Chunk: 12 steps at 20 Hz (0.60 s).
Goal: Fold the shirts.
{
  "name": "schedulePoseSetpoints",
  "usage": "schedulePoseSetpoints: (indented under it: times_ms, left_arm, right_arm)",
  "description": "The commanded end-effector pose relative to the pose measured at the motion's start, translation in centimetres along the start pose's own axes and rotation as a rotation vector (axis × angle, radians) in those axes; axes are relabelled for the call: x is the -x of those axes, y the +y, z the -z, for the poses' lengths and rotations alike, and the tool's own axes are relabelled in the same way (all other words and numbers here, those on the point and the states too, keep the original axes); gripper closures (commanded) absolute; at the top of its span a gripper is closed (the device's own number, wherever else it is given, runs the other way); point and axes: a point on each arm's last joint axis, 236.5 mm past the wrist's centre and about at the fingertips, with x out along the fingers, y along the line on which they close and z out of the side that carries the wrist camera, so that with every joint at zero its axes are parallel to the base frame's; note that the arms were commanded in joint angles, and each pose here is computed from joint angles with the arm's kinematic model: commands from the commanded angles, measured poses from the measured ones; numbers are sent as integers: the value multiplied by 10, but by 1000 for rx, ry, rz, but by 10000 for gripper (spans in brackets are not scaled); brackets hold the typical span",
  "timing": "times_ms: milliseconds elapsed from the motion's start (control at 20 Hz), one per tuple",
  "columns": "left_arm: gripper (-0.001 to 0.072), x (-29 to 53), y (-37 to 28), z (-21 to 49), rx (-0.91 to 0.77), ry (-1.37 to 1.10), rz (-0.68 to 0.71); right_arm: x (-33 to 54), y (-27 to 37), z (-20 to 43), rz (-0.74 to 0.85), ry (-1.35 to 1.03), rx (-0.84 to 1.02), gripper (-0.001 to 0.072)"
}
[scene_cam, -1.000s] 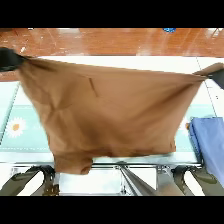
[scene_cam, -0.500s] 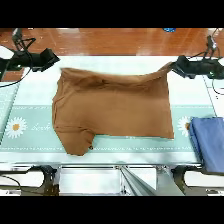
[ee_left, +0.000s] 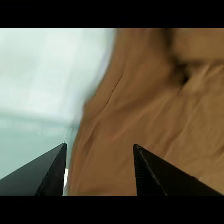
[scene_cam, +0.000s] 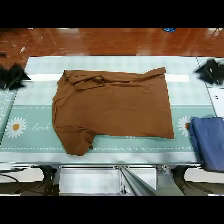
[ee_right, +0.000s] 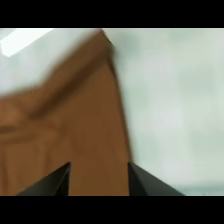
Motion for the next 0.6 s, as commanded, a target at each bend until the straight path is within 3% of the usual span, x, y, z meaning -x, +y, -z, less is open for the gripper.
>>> schedulePoseSetpoints:
  times_ms: [0,200,550]
  left_arm:
    - [197,-23,45,98,137,148,35]
    - [198,-71,40,186,310,283,238]
    - [199,-104,40,200,361,249,226]
  right_arm:
    - [1,-54,84,132,12,-68,294]
    - [-10,-24,163,-8,-26,-75,294]
    - [12,3,195,-54,-22,-23,294]
